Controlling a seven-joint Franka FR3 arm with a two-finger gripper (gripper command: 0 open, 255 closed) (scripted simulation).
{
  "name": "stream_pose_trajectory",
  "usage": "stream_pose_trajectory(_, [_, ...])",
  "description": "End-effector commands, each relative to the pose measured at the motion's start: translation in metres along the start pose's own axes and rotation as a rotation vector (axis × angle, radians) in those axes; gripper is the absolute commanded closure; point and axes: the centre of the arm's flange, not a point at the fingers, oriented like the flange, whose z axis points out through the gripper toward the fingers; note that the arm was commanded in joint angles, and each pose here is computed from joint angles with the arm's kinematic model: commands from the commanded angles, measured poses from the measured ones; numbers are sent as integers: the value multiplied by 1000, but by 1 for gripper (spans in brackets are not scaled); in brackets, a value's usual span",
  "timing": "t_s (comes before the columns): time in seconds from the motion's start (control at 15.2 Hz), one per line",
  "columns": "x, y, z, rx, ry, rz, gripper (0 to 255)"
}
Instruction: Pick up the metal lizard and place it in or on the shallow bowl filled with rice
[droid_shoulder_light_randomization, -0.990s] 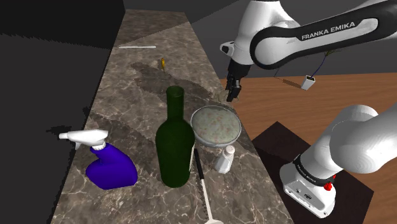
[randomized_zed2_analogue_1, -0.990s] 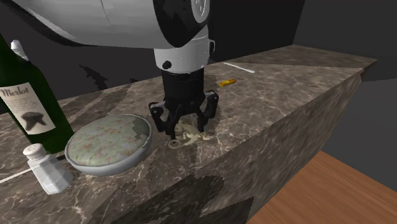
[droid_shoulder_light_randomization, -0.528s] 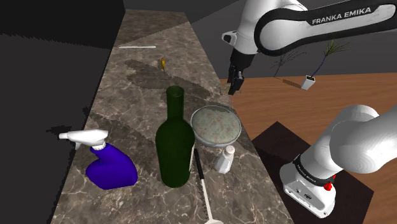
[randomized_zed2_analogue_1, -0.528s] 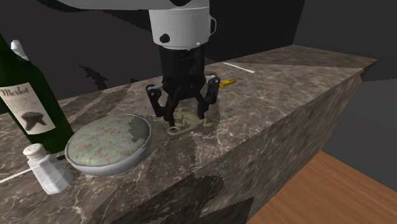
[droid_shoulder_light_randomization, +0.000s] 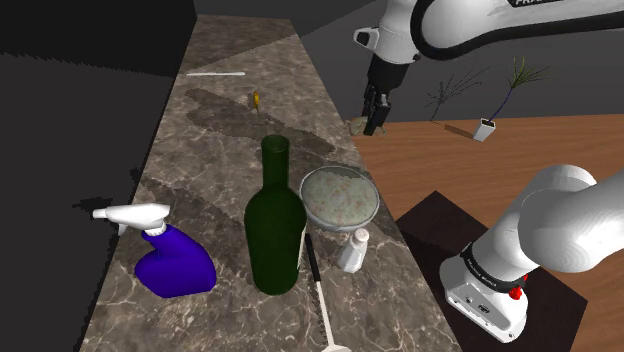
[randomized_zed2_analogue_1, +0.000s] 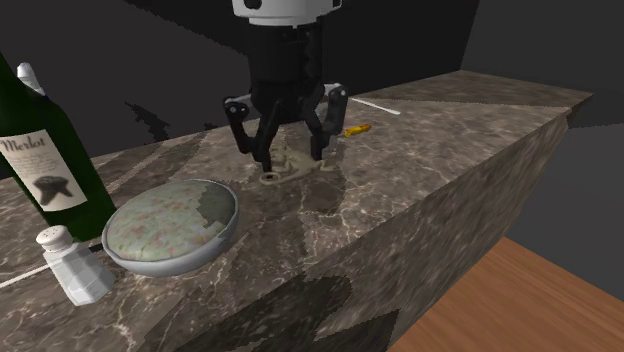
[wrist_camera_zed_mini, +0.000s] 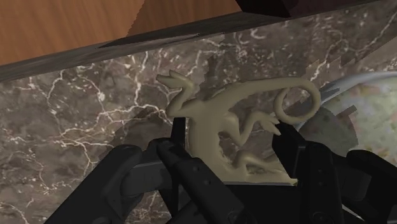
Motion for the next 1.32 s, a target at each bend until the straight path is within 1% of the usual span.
stream_pose_trajectory(0.0, [1, 0, -11, 0, 0, 0, 255])
stream_pose_trajectory(0.13, [2, 0, -18, 0, 0, 0, 255])
stream_pose_trajectory(0.99, [70, -157, -27, 0, 0, 0, 255])
stream_pose_trajectory(1.25, [69, -158, -6, 0, 0, 0, 255])
